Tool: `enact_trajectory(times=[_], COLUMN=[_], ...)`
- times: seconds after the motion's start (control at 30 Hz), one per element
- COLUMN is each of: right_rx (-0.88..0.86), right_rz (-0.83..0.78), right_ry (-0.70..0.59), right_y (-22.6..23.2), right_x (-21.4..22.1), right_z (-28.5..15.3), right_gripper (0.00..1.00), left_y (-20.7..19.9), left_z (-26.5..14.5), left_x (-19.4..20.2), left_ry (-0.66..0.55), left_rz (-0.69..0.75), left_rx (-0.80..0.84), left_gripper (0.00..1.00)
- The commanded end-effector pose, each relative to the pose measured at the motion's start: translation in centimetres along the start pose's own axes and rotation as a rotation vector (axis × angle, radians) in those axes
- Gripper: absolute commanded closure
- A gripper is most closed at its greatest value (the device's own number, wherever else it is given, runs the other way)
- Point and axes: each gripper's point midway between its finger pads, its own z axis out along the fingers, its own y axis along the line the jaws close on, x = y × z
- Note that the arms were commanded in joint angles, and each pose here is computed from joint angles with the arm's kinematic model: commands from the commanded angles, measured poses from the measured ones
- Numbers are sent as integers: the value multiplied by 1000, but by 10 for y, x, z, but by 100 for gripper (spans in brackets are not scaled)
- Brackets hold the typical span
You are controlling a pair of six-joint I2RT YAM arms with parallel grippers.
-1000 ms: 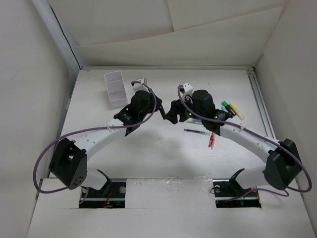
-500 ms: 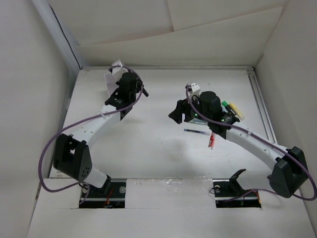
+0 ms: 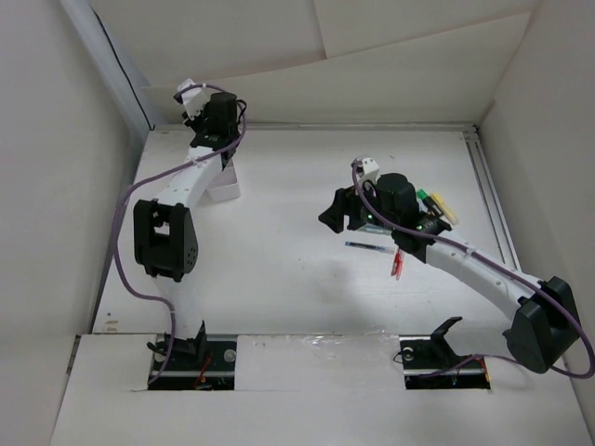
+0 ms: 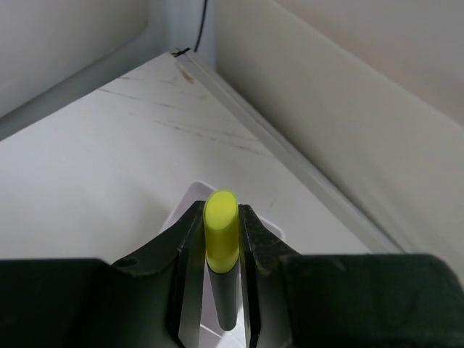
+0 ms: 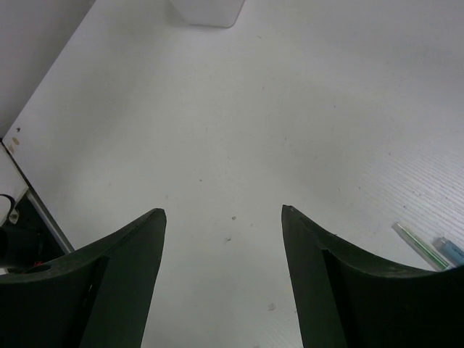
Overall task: Sort the stationery into containers
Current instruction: Place the stationery in the storage box.
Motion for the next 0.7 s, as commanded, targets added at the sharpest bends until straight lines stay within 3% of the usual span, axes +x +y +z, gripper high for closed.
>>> enact_trajectory(times=[0.0,0.67], right_rx=[-34,-69], right_rz=[-14,-24], right_ry=[-78,-64], right_y=[8,14], right_x=[-22,-21], right_z=[-5,-3], right_gripper=[29,29], left_y=[13,-8], left_z=[2,43], left_x=[-16,-12], left_ry=[-76,-160], left_rz=[107,189], left_rx=[-107,-160], left_gripper=[100,100])
